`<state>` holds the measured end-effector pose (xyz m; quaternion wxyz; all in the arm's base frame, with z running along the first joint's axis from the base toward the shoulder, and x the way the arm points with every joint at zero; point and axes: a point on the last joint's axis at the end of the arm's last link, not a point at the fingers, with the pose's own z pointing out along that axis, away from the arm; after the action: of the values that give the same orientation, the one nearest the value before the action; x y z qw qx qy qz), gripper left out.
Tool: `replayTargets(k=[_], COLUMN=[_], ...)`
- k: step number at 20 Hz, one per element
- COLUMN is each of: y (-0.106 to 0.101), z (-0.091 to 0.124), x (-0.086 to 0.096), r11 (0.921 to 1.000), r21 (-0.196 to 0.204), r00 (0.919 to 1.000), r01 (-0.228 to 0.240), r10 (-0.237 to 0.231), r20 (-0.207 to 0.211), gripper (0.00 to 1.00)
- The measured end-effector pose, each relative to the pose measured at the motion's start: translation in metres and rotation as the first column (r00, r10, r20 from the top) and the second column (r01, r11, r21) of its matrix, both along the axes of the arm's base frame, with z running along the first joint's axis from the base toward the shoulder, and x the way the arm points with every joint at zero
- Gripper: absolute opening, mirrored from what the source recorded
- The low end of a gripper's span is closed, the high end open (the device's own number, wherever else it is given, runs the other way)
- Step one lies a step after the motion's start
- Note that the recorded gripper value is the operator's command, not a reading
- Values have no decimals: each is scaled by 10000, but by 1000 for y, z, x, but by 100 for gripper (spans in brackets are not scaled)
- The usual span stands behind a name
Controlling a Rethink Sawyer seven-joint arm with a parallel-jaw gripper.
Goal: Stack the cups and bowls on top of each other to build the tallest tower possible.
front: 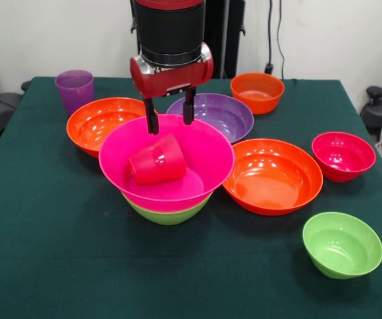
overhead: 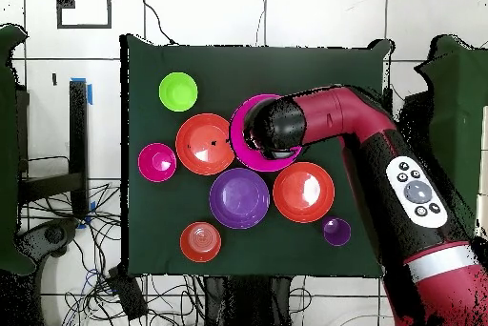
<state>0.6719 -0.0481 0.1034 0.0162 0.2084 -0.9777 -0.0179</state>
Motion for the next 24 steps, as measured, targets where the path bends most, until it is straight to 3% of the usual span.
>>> replayTargets(k=[8, 15, 24], y=[-3, -9, -13], z=[12, 29, 21], x=[-5, -44, -87], r11=[9998, 9968, 9929], r21=[-186, -649, -791], r00=[9999, 9988, 9950], r01=[-87, -456, -892], r10=[88, 442, 852], r20=[64, -225, -525], gripper=[100, 100, 100])
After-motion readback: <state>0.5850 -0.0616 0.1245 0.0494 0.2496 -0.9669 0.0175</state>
